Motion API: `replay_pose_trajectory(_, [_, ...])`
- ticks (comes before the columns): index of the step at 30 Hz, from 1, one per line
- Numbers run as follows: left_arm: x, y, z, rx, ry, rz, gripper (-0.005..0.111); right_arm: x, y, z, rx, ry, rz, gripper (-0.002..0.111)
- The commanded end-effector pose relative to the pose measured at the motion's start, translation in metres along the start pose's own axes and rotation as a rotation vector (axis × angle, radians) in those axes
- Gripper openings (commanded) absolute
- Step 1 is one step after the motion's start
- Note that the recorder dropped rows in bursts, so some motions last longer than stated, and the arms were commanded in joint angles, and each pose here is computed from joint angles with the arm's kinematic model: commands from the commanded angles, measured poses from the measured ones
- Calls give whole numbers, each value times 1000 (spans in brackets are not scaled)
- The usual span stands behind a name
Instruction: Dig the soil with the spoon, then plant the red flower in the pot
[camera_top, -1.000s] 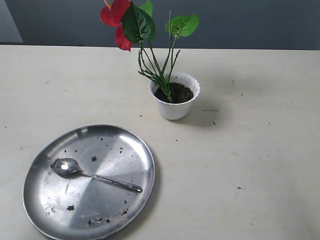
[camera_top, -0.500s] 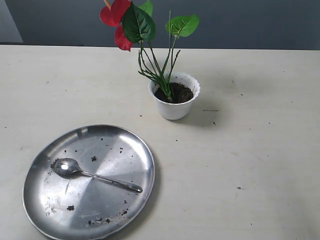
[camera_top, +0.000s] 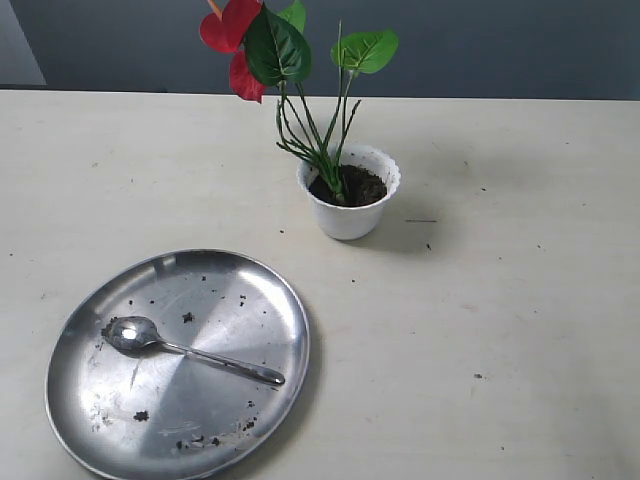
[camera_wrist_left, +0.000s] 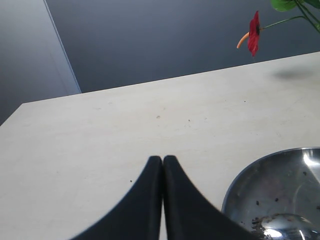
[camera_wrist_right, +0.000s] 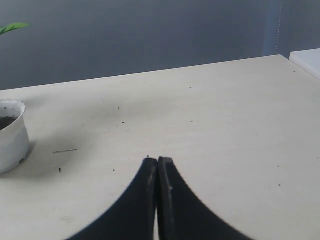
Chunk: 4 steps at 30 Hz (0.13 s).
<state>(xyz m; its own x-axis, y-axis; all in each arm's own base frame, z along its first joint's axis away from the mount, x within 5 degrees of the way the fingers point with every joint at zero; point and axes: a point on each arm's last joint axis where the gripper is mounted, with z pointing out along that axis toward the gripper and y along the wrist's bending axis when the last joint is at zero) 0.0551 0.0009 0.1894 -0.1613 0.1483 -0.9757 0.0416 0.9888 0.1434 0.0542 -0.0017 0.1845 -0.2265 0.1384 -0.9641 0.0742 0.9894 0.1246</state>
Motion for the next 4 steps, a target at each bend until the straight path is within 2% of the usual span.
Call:
replay_pose_trajectory(1, [-1, 0, 0, 4, -6, -8, 2, 0, 0, 0, 4, -4, 0, -1])
replay_pose_trajectory(4, [-1, 0, 0, 4, -6, -8, 2, 0, 0, 0, 4, -4, 0, -1])
